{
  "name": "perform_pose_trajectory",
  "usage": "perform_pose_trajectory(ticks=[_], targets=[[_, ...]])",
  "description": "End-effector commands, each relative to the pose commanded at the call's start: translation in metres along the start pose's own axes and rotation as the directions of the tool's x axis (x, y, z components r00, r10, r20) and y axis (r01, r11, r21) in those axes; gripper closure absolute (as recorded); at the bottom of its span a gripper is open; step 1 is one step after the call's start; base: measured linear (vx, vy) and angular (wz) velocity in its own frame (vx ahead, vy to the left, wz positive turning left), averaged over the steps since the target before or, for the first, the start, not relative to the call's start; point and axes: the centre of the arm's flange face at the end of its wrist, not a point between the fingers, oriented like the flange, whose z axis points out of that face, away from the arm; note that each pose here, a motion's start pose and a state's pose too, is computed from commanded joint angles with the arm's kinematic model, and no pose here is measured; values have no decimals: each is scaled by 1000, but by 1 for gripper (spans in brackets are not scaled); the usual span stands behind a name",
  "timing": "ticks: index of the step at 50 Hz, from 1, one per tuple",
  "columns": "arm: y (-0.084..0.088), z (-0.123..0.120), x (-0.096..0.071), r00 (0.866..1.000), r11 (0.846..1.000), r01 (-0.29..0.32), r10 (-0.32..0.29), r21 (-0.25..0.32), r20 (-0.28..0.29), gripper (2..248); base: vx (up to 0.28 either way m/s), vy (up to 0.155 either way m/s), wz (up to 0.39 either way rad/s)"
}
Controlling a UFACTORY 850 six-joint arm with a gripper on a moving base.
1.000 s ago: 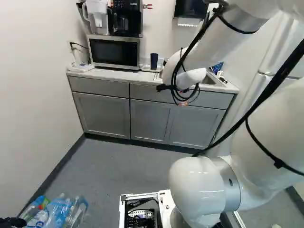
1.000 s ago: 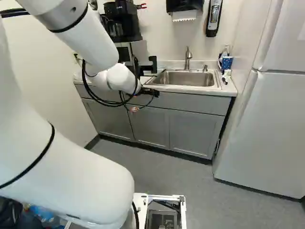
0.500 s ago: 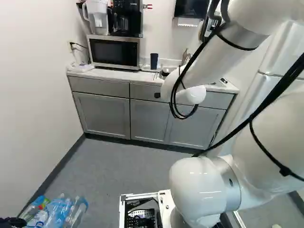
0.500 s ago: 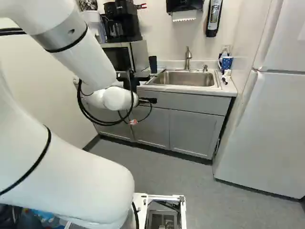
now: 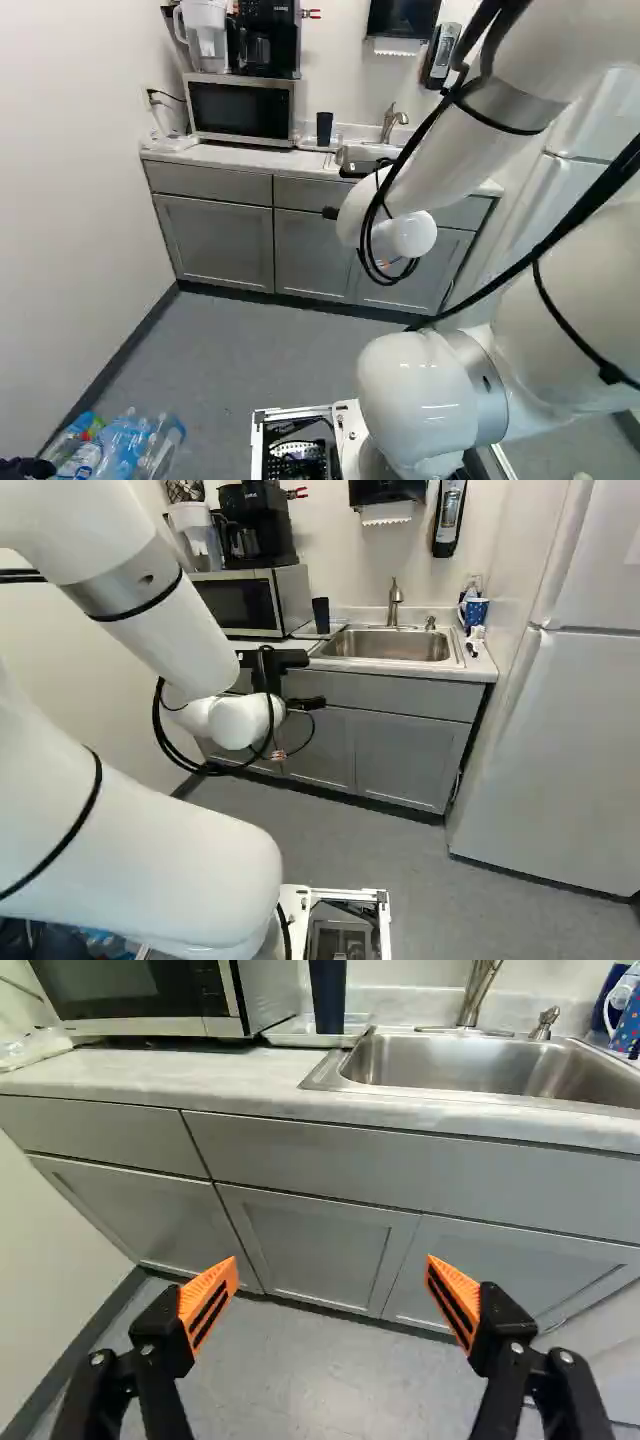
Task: Rinse the cup and place it in the tray
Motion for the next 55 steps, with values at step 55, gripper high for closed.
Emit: perform_pose_trajectory(ticks=[55], targets=[[-4, -24, -39, 996, 1000, 11, -10, 14, -84, 3, 0, 0, 0]])
